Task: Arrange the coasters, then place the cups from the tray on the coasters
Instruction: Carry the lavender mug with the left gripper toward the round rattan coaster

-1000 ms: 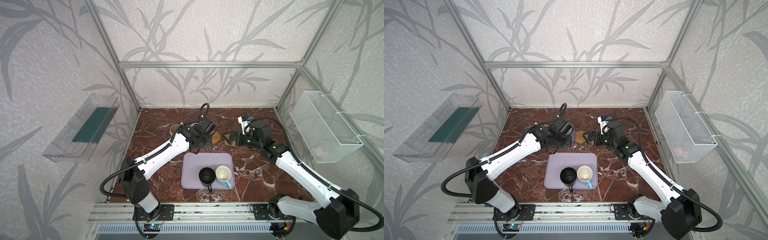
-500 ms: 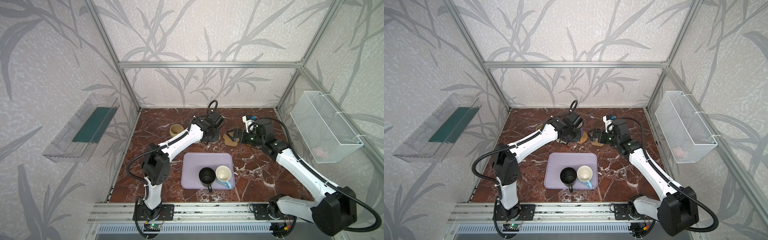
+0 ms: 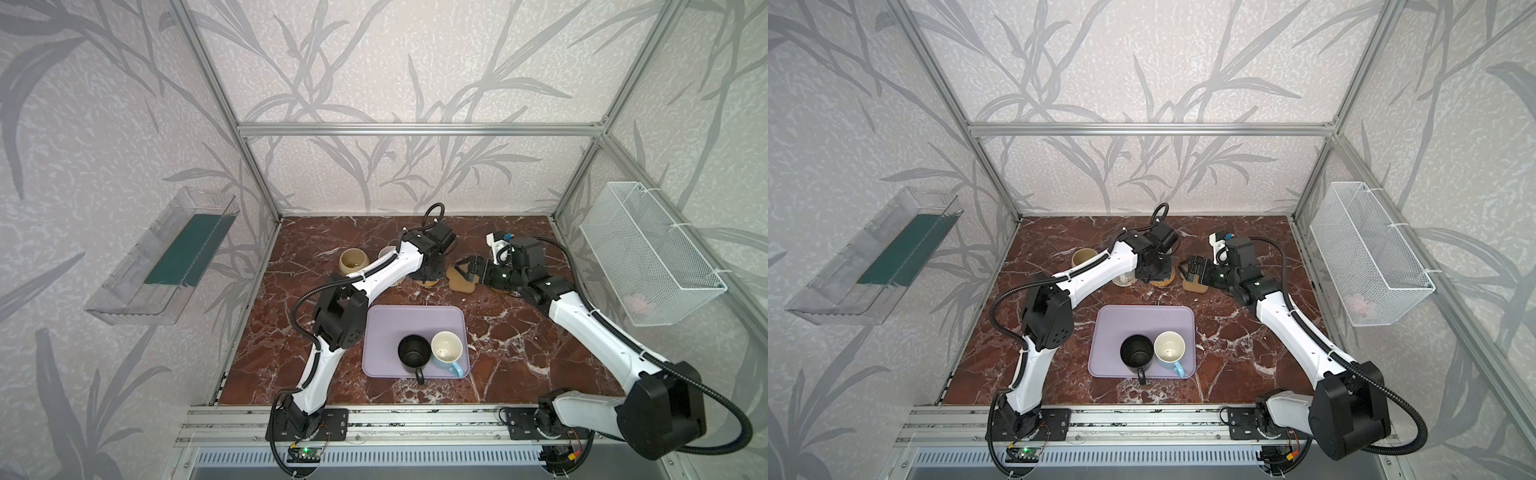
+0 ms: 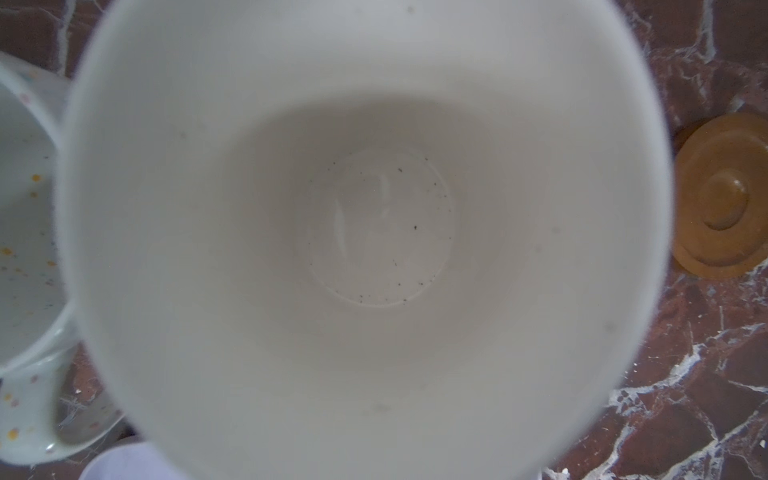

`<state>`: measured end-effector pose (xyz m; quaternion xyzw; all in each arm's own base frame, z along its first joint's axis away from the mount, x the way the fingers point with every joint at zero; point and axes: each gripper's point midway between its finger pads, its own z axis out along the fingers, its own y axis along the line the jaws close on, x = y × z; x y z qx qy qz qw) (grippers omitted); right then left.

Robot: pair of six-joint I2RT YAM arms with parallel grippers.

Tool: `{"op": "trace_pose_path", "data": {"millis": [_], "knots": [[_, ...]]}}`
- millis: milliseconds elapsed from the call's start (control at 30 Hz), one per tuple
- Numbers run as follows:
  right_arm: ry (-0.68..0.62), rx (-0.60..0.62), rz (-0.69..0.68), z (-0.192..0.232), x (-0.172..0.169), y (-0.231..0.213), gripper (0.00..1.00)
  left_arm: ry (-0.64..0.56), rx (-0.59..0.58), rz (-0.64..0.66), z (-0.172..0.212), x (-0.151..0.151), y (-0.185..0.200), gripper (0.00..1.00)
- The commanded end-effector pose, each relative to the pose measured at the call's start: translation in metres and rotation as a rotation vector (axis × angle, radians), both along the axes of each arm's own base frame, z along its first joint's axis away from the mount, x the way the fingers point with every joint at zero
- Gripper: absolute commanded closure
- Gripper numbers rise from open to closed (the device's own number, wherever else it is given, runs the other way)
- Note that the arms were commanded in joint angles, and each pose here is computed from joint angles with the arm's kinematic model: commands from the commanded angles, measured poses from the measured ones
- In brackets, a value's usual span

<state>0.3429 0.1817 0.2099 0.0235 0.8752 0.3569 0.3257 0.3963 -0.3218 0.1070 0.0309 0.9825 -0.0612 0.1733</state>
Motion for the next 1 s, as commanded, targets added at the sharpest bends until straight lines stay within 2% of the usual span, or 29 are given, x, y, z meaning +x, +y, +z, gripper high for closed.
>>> {"op": "trace_pose_path", "data": {"millis": [0, 733, 967], "knots": [[0.019, 0.008, 0.004, -0.008, -0.001, -0.001, 0.01, -0.062, 0.007, 0.035, 0.015, 0.015, 0.002, 1.0], [0.083, 0.039, 0.029, -0.027, 0.001, -0.004, 0.01, -0.059, 0.057, 0.067, -0.014, 0.028, 0.004, 1.0], [0.104, 0.036, 0.033, -0.036, -0.003, -0.004, 0.01, -0.065, 0.048, 0.072, -0.011, 0.028, 0.004, 1.0]]}}
